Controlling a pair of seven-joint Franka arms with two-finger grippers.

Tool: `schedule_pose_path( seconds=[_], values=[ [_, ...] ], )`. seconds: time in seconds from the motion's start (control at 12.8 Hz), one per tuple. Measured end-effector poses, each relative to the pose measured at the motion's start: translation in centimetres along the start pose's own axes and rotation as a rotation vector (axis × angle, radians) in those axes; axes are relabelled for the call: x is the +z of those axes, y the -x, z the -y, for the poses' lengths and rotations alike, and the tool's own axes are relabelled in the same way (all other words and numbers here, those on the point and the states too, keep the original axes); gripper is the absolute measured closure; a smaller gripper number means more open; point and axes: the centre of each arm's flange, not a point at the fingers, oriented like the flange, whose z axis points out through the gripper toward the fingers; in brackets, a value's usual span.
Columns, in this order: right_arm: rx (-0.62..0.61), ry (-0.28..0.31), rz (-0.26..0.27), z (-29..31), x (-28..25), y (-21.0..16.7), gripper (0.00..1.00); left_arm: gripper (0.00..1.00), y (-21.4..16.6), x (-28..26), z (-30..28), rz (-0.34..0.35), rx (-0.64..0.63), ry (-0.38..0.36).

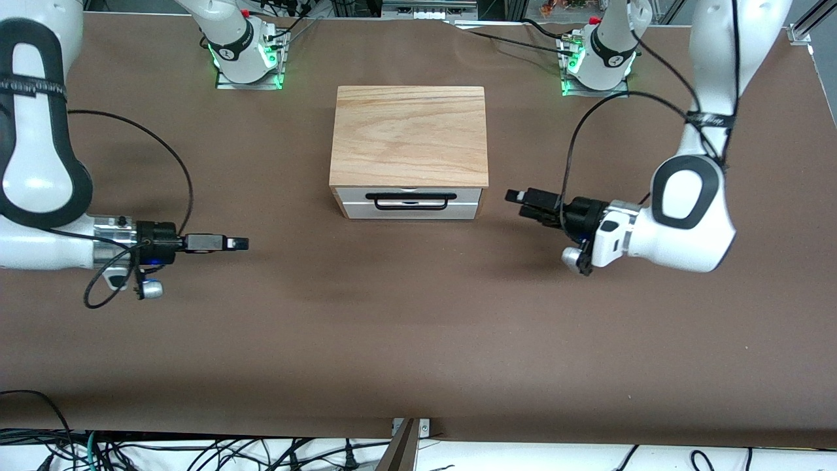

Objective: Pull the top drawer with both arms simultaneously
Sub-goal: 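Move both grippers toward the black drawer handle from either end, then close both grippers on the ends of the black drawer handle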

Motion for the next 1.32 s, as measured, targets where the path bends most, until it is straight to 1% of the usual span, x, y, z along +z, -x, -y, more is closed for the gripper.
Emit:
schedule_pose_path(
  seconds=[0.16, 0.31, 0.39, 0.47, 0.55, 0.62, 0.7, 0.78, 0.86, 0.94, 1.01, 1.09, 1.17, 1.32],
  values=[
    [-0.077, -0.128, 0.002, -3.1, 3.2, -0.2, 0.00, 0.00, -1.2, 3.9, 2.3, 0.017, 0.050, 0.082],
    [-0.158, -0.240, -0.002, -5.5, 7.5, -0.2, 0.00, 0.01, -1.9, 6.8, 5.0, 0.015, 0.138, 0.149],
    [-0.182, -0.292, -0.005, -5.9, 10.2, -0.1, 0.00, 0.05, -2.2, 8.2, 6.1, 0.011, 0.183, 0.182],
    [-0.196, -0.327, -0.004, -5.9, 12.6, 0.1, 0.00, 0.05, -2.3, 9.9, 6.8, 0.010, 0.208, 0.211],
    [-0.207, -0.340, -0.004, -5.7, 14.8, 0.4, 0.00, 0.11, -2.4, 11.5, 7.2, 0.008, 0.231, 0.230],
    [-0.216, -0.347, -0.006, -5.2, 16.6, 0.6, 0.00, 0.11, -2.5, 12.8, 7.6, 0.000, 0.260, 0.235],
    [-0.221, -0.364, -0.013, -4.8, 18.1, 0.9, 0.00, 0.22, -2.7, 13.6, 8.3, -0.014, 0.286, 0.236],
    [-0.223, -0.392, -0.023, -4.5, 19.5, 1.4, 0.00, 0.22, -2.8, 14.2, 9.0, -0.031, 0.308, 0.246],
    [-0.226, -0.418, -0.030, -4.4, 21.0, 2.0, 0.00, 0.28, -2.9, 14.5, 9.9, -0.044, 0.322, 0.257],
    [-0.229, -0.433, -0.026, -4.5, 22.4, 2.8, 0.00, 0.29, -2.9, 14.7, 10.7, -0.052, 0.328, 0.262],
    [-0.228, -0.439, -0.016, -4.5, 23.7, 3.5, 0.00, 0.35, -2.9, 14.7, 11.1, -0.056, 0.332, 0.263],
    [-0.223, -0.439, -0.003, -4.6, 24.7, 4.1, 0.00, 0.35, -2.9, 14.7, 11.1, -0.057, 0.334, 0.265],
    [-0.218, -0.441, 0.006, -4.8, 25.3, 4.5, 0.00, 0.43, -3.0, 15.0, 10.9, -0.060, 0.334, 0.272],
    [-0.213, -0.451, 0.025, -5.1, 26.2, 5.3, 0.00, 0.69, -3.0, 16.0, 10.6, -0.060, 0.331, 0.285]
  ],
)
